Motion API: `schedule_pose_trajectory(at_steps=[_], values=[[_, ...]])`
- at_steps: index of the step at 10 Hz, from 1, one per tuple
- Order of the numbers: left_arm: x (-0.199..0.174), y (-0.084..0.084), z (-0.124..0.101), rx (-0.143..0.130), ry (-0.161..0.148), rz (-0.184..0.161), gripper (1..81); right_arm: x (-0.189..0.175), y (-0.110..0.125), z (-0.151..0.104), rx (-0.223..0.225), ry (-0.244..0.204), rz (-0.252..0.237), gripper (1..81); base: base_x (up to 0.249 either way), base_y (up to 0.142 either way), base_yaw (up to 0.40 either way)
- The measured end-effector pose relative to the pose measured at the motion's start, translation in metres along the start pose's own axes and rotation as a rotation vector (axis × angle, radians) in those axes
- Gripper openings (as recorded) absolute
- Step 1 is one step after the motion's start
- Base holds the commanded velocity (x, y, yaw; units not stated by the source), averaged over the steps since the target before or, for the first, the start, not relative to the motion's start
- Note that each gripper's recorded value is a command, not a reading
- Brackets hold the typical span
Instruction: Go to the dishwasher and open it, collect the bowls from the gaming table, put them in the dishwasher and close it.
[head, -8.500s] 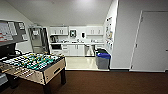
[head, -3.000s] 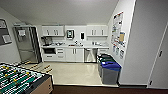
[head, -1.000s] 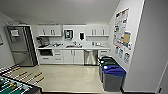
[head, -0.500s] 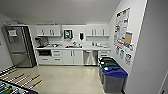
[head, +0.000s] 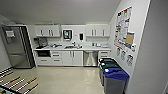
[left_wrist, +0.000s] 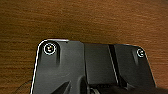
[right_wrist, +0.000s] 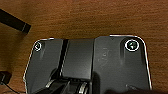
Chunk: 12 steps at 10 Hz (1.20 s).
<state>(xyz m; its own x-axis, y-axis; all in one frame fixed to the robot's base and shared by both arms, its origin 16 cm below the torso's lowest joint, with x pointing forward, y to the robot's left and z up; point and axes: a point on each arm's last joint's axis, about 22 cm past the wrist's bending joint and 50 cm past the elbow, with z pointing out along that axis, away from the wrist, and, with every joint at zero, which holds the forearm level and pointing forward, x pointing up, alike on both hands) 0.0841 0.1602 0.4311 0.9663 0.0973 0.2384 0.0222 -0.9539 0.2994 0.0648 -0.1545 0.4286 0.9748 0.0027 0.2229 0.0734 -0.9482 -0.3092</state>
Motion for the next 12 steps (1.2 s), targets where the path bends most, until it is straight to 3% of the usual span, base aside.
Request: schedule_pose_trajectory(at_steps=[12], values=[[0.0003,0.0023,0.0004,-0.003,0.001,0.0,81.1,0.0024,-0.0003,0.0002,0.0,0.003,-0.001,81.1,0.114,0.0,0.0]])
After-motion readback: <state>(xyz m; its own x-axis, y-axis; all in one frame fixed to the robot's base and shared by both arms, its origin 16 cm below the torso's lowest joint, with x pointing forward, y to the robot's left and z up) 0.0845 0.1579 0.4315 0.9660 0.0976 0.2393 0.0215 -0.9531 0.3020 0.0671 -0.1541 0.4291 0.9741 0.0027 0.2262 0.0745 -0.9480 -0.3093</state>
